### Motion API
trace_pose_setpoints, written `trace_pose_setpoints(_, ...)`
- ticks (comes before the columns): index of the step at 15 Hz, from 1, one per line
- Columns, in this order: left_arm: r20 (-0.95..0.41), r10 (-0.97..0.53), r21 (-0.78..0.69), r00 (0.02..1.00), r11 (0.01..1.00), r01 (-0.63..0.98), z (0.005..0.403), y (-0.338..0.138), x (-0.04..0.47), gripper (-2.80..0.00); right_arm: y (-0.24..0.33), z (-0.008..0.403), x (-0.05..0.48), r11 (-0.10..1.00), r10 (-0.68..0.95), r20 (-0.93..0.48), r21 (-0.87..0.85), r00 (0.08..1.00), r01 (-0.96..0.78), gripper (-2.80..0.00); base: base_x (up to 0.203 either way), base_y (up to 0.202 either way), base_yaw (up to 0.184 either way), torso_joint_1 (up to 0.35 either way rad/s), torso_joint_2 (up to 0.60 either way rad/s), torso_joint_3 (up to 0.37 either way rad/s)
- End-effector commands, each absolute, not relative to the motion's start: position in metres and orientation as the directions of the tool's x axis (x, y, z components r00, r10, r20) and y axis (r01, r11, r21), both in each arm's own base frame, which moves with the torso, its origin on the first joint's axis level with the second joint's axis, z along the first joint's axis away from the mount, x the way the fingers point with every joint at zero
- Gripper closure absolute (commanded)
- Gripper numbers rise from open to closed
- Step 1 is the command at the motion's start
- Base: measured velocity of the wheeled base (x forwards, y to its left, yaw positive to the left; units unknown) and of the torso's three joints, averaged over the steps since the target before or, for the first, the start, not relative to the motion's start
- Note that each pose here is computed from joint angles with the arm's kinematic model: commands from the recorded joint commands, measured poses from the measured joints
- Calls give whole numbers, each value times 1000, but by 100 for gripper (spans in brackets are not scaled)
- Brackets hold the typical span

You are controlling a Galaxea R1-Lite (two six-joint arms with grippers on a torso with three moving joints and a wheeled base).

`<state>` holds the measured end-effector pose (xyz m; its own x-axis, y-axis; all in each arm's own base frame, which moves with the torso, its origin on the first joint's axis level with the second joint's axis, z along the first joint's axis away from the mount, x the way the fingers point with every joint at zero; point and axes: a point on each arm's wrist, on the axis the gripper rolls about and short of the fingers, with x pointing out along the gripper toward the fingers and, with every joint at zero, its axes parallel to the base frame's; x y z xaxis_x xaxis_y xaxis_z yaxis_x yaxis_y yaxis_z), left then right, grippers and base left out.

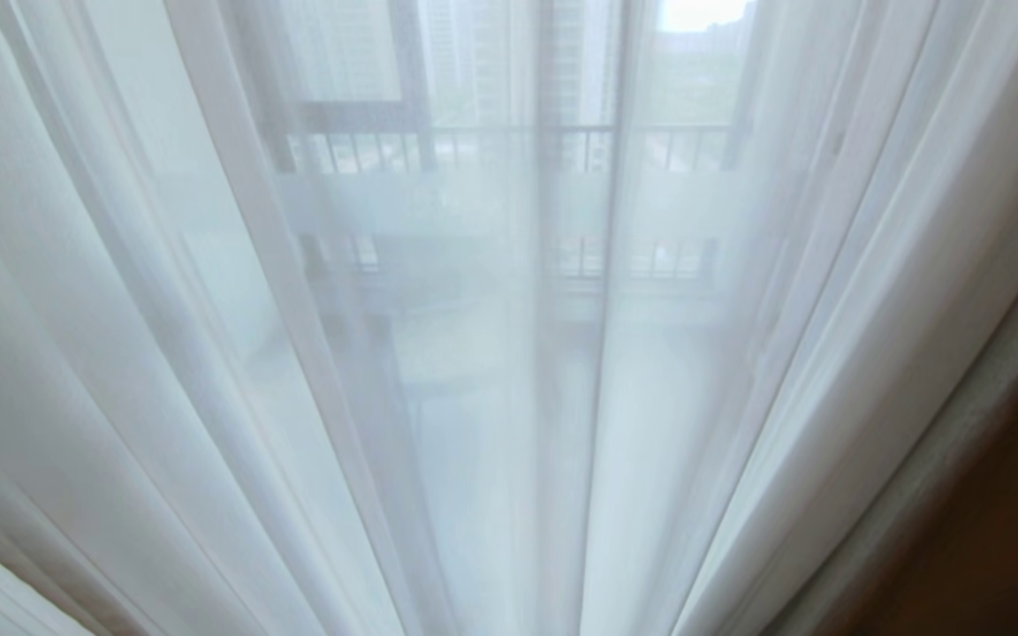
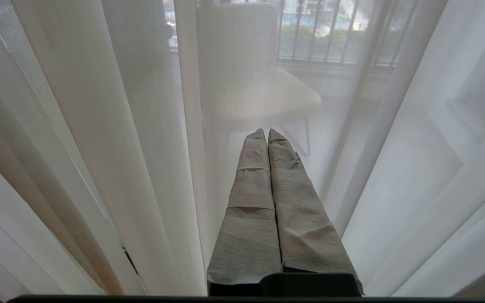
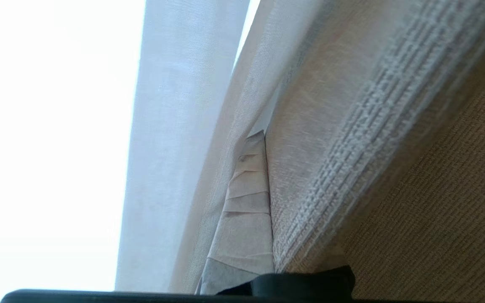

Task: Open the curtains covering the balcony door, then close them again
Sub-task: Close the outer curtains on both sides

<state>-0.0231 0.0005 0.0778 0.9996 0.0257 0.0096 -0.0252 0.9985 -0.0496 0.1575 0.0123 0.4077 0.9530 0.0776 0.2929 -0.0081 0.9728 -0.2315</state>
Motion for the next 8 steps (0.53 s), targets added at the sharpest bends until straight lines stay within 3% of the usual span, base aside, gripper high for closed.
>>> trace_pose_setpoints(1, 11, 26, -51, 1000, 998, -25, 78, 0, -23, 0, 32, 400, 166, 965, 145, 253, -248, 957, -80, 0, 0, 0, 0, 0, 0, 0)
trace_pose_setpoints(8, 11, 26, -51, 1000, 998, -25, 78, 0, -23, 0, 88, 388, 194, 934, 243, 233, -318, 942, -163, 0, 0, 0, 0, 0, 0, 0)
